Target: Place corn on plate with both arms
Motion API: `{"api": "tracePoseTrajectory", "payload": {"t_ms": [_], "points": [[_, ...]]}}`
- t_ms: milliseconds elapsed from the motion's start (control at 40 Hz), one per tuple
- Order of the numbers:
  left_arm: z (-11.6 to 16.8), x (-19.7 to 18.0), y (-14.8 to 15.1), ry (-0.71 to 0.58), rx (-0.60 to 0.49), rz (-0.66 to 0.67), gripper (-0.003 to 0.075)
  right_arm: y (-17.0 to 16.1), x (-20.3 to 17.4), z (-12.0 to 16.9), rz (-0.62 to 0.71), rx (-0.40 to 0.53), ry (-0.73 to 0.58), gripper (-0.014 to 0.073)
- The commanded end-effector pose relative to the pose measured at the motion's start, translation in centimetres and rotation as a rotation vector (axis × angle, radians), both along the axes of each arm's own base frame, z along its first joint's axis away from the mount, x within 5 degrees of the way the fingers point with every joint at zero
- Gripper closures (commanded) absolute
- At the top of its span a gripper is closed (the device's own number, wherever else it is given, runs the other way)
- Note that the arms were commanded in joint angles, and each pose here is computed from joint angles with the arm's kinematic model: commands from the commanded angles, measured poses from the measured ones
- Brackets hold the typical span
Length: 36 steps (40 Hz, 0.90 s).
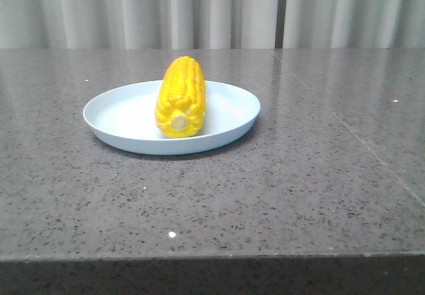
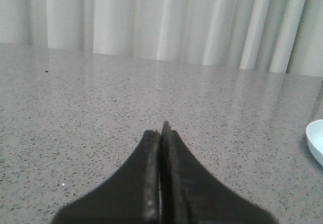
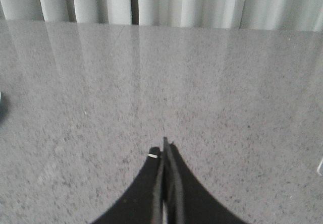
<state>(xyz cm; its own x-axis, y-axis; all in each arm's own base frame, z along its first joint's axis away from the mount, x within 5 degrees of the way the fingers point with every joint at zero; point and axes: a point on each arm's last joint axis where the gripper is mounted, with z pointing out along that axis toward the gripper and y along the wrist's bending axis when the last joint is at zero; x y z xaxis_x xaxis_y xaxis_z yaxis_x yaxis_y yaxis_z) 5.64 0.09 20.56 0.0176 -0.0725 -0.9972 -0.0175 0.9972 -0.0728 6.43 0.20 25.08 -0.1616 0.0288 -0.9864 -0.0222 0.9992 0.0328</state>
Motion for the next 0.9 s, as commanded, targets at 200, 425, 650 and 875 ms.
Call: {"api": "tracePoseTrajectory", "payload": {"t_ms": [200, 425, 650, 875], "points": [[0.7, -0.2, 0.0, -0.094, -0.008, 0.004, 0.0741, 0.0, -0.1, -5.0, 0.003, -0.022, -0.041, 0.0715], [0.7, -0.2, 0.0, -0.094, -0.008, 0.004, 0.0741, 0.0, -1.0, -5.8, 0.004, 0.009, -0.096, 0.0715], [0.6, -0.2, 0.0, -0.092, -0.008, 0.004, 0.0741, 0.0, -0.9, -5.8, 0.004, 0.009, -0.091, 0.0715], [0.6, -0.2, 0.0, -0.092, -0.008, 0.004, 0.0741, 0.0, -0.9, -5.8, 0.004, 0.009, -0.09, 0.0715]]}}
